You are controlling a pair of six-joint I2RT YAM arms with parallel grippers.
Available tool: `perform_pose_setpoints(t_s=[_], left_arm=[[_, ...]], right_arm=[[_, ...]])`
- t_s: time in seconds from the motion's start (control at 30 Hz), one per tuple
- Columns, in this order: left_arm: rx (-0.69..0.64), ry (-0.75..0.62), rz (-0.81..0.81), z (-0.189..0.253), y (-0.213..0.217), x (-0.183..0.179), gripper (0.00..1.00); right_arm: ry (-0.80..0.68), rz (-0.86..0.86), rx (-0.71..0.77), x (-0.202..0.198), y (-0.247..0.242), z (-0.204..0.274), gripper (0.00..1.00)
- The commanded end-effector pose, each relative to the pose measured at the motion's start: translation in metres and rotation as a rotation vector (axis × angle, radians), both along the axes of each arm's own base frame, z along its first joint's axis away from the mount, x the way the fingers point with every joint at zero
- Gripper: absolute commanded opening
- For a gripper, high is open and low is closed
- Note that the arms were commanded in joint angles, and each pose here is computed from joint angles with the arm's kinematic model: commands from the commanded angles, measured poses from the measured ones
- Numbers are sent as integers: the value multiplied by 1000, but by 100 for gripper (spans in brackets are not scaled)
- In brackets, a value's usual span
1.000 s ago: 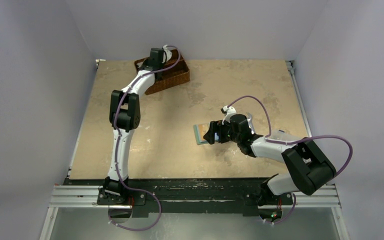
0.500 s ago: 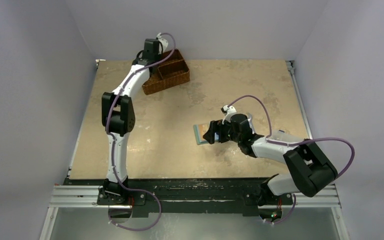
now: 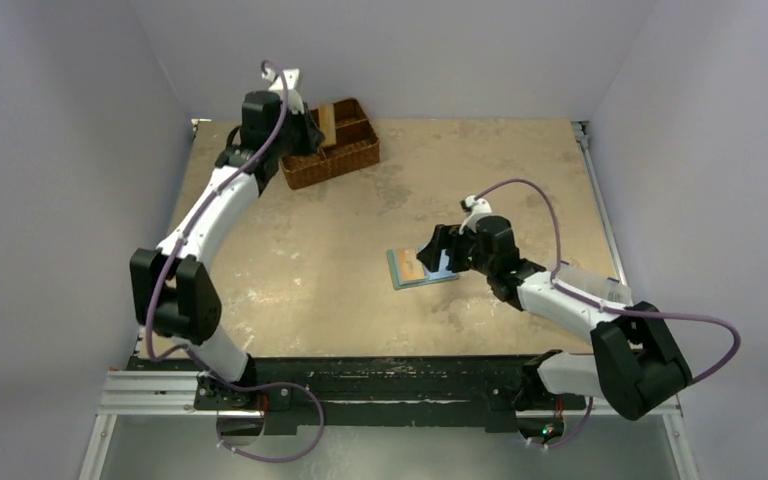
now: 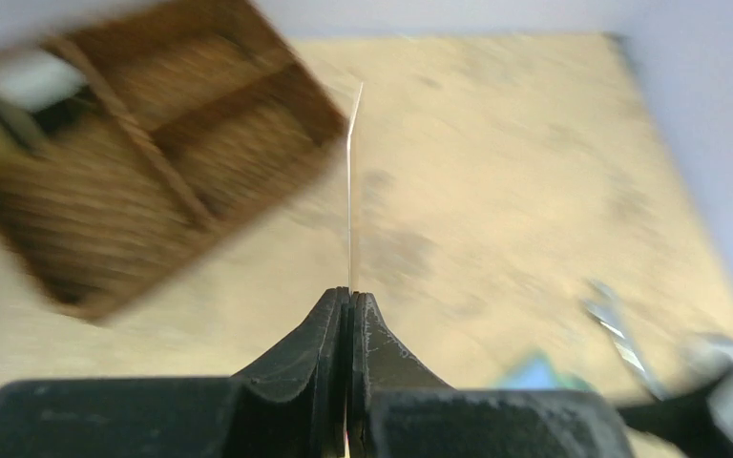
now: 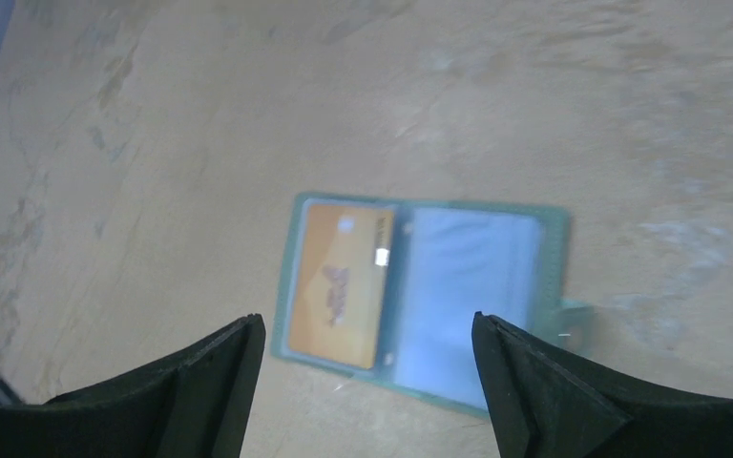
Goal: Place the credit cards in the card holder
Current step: Pick up the credit card from the storage box, then insert the credit card into the card holder.
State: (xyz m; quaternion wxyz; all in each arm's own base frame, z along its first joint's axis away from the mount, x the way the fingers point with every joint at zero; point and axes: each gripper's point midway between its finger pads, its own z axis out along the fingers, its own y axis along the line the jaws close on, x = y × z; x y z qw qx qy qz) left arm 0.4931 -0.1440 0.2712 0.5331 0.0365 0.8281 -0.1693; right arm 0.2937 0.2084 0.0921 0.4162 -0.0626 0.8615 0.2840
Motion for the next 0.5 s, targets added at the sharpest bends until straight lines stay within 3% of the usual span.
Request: perform_pose_setpoints(t_s=[0.0,0.17,0.3,0.47], left_arm=[[-483,181,-339,-20,-83,-76,0],[-506,321,-517,-70,-150,-163,0],[-589,423,-581,-95,-178,-212,0],[-602,541,-549,-116,-184,-223,0]], right_arm=[[122,-98,87,13,-36,4,88],[195,-138,61,14,-57,-11,86],[225,-173,56,17,-69,-19,85],[275,-175,-1,23,-74,-38,77]])
